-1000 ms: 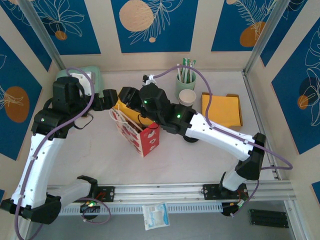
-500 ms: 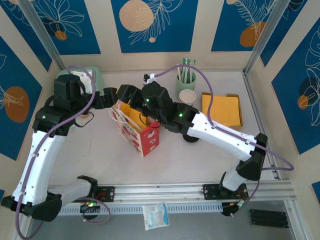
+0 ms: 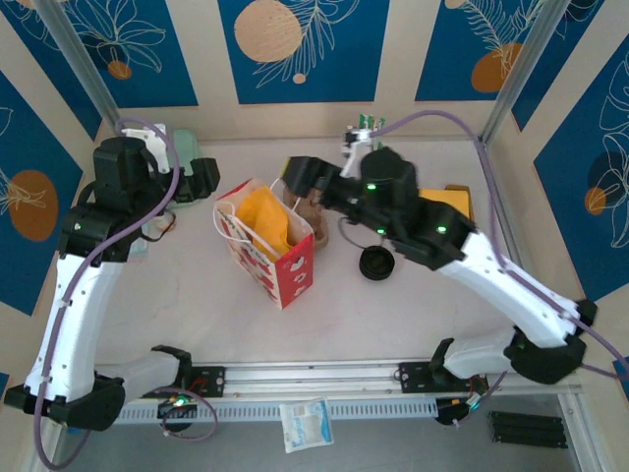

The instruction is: Pack the takeout coffee

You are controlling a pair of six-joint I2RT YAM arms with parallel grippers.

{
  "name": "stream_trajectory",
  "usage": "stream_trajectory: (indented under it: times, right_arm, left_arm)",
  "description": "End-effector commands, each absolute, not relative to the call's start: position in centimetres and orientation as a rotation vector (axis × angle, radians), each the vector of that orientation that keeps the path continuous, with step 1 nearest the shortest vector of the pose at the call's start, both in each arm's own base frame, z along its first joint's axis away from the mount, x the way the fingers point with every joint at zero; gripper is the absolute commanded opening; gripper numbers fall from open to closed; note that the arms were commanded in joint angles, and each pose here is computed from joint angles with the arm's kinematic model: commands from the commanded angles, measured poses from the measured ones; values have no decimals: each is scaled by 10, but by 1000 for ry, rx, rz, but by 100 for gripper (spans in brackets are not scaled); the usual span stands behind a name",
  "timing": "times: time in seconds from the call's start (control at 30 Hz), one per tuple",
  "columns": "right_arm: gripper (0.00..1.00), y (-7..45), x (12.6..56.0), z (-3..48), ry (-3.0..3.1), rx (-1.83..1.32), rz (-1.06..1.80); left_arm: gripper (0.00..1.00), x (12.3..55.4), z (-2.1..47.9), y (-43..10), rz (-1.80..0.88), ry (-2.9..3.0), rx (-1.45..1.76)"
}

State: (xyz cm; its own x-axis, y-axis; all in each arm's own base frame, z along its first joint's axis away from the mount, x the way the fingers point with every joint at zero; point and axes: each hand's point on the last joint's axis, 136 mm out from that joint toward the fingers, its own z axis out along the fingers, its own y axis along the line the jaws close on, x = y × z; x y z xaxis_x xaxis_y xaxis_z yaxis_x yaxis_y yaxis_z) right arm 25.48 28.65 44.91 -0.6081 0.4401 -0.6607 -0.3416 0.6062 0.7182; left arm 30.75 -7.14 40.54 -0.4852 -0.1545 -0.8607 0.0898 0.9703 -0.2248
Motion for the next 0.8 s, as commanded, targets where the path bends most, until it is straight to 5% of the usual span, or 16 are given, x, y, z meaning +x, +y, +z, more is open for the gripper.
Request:
stream_trajectory:
  times: [0.0,0.33,0.57,0.77]
  right_arm:
    - [89,233,254,419,2007,40,918]
    - [89,121,246,354,2125,138,651]
    - [100,50,286,278,2192,273,283]
    - [99,9,321,224,2127,326,177]
  left_arm:
    - [99,318,408,-51,-201,2021,-87]
    - [99,324,357,-17,-115,2071,-194]
    - [99,330,310,9,10,2016,-247]
    - [99,339,260,16,102,1965,-174]
